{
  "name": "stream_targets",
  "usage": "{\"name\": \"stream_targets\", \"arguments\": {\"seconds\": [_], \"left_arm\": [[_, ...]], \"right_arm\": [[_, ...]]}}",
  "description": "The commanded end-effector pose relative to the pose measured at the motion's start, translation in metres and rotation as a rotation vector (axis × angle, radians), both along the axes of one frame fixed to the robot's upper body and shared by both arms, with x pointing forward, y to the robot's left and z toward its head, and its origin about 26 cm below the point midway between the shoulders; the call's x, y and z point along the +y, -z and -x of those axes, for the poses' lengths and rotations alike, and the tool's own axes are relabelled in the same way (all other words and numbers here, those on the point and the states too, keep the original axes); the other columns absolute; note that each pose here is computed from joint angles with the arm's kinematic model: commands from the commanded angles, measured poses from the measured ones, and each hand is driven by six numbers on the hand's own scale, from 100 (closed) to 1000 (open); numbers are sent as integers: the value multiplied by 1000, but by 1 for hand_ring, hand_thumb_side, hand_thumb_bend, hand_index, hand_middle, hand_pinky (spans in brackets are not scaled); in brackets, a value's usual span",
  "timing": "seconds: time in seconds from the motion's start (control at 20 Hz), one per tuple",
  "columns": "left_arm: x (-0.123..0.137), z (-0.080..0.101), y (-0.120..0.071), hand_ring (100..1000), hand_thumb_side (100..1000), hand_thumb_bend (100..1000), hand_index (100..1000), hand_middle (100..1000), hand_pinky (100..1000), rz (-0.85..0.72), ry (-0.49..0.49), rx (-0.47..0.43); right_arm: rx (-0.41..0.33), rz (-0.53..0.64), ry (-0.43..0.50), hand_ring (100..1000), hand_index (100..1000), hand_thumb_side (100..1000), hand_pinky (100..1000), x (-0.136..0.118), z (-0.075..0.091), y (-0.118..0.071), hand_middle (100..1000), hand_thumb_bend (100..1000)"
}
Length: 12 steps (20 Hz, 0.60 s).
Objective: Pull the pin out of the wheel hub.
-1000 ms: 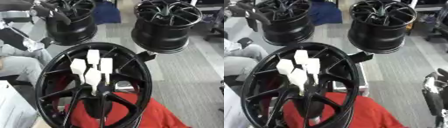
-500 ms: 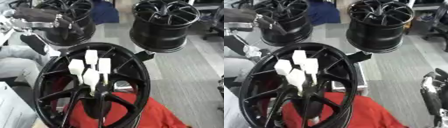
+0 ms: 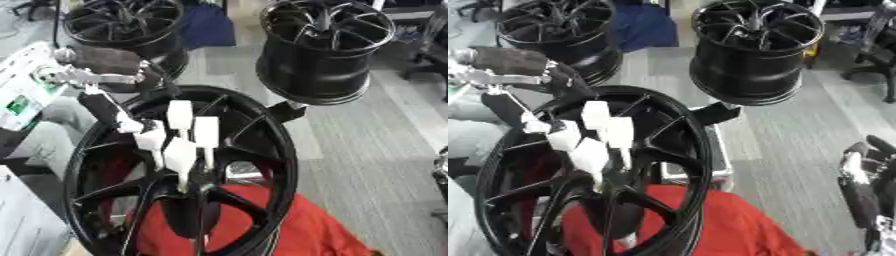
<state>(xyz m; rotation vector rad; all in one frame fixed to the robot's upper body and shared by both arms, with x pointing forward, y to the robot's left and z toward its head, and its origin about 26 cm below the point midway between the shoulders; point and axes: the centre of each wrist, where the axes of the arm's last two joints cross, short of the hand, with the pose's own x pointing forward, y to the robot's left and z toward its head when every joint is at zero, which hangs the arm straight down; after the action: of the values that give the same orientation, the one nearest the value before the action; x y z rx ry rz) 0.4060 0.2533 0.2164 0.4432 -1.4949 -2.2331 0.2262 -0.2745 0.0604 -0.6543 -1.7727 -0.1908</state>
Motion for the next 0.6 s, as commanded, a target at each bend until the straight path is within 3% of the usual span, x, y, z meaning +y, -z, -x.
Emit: {"name": "stream_targets", "arguments": {"seconds": [0.05,0.6], "left_arm": [[7,-2,-7,518,578,294,922,772,523,-334,233,27],[28,2,8,520,625,310,916,764,534,-395,185,60]], "right_arm": [[-27,19,-12,595,797,496,525,-2,0,-8,601,100],[-27,21,-11,595,797,495,525,-2,0,-8,601,100]]}}
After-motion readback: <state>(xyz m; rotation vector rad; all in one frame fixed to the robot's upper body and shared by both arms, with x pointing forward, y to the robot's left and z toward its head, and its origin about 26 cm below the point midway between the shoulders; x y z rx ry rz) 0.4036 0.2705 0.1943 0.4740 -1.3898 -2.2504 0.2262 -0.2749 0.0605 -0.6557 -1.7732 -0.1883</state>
